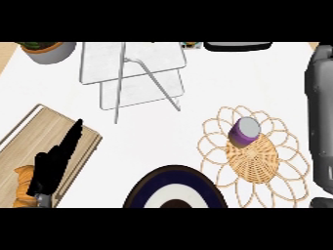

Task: Pick the lemon from the placemat and place it in the tiered shelf

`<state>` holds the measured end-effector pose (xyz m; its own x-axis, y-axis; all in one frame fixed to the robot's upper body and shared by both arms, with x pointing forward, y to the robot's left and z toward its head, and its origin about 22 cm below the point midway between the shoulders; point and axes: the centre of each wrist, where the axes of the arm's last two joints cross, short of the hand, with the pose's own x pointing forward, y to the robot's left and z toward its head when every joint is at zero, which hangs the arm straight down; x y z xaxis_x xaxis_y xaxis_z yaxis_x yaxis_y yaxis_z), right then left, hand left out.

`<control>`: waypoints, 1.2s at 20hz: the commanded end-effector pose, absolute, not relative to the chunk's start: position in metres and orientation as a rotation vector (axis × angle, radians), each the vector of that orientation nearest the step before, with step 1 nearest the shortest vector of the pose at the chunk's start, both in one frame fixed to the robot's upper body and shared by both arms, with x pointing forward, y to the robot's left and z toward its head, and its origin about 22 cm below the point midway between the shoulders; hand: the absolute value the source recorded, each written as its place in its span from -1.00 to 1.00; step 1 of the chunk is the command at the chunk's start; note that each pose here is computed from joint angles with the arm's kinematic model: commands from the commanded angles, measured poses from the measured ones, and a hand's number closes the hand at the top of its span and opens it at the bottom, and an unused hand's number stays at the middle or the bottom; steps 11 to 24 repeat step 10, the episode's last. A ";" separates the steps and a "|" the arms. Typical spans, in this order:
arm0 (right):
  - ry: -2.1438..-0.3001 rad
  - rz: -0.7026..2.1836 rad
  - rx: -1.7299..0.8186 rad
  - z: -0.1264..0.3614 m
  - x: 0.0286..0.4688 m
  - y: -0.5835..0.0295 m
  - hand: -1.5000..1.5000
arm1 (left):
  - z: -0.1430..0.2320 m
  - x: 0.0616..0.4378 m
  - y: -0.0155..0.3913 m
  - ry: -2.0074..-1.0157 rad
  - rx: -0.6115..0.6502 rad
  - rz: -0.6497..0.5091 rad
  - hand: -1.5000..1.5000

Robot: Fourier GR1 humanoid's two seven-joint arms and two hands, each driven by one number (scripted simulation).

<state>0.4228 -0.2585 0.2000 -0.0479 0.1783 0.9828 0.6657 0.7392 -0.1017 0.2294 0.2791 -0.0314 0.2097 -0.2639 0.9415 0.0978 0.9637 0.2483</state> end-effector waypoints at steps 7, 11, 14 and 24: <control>-1.620 -0.311 -0.712 0.202 0.324 -0.338 -1.00 | -0.043 0.224 0.267 -1.311 0.128 -0.265 0.00; -1.586 -0.274 -0.725 0.191 0.302 -0.339 -1.00 | -0.045 0.241 0.279 -1.330 0.133 -0.275 0.00; -1.586 -0.274 -0.725 0.191 0.302 -0.339 -1.00 | -0.045 0.241 0.279 -1.330 0.133 -0.275 0.00; -1.586 -0.274 -0.725 0.191 0.302 -0.339 -1.00 | -0.045 0.241 0.279 -1.330 0.133 -0.275 0.00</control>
